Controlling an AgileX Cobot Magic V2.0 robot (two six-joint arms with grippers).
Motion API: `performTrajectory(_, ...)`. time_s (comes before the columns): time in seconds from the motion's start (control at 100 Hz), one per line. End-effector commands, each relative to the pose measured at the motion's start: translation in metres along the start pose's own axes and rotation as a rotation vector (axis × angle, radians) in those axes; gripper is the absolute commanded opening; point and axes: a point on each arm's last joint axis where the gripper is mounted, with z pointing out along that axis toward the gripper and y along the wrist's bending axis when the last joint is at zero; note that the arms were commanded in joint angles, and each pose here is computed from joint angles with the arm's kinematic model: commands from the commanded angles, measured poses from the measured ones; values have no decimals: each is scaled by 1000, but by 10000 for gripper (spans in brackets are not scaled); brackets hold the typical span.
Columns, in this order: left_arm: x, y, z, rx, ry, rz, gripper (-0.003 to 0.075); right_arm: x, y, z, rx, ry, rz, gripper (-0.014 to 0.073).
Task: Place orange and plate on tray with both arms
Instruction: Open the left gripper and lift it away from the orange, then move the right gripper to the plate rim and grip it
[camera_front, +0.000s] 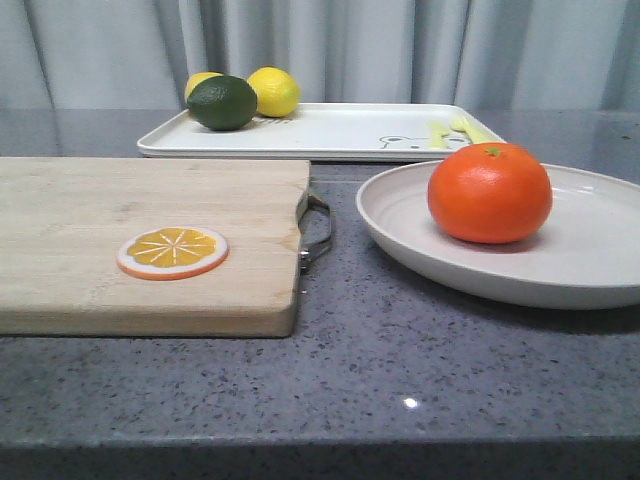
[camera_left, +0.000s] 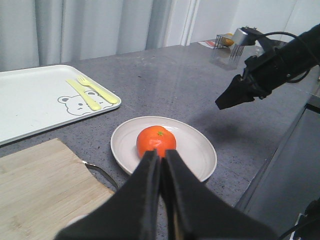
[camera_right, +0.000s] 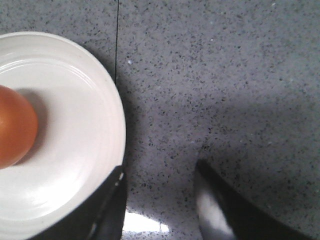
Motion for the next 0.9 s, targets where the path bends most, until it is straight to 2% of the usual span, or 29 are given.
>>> performTrajectory(0.0, -16, -2, -3, -1, -105, -11, -20, -18, 3, -1, -13, -10, 0, 345)
performTrajectory(0.25, -17, -1, -3, -4, -120, -11, -20, -33, 6, 37, -53, 133, 59, 345)
performTrajectory(0.41, -17, -1, -3, -4, -120, -11, -20, -32, 13, 53, -72, 188, 25, 345)
performTrajectory(0.57, -17, -1, -3, -4, -122, -11, -20, -31, 22, 60, -90, 193, 1, 342)
performTrajectory(0.89, -17, -1, -3, -4, -122, -11, -20, -30, 20, 79, -80, 248, 9, 337)
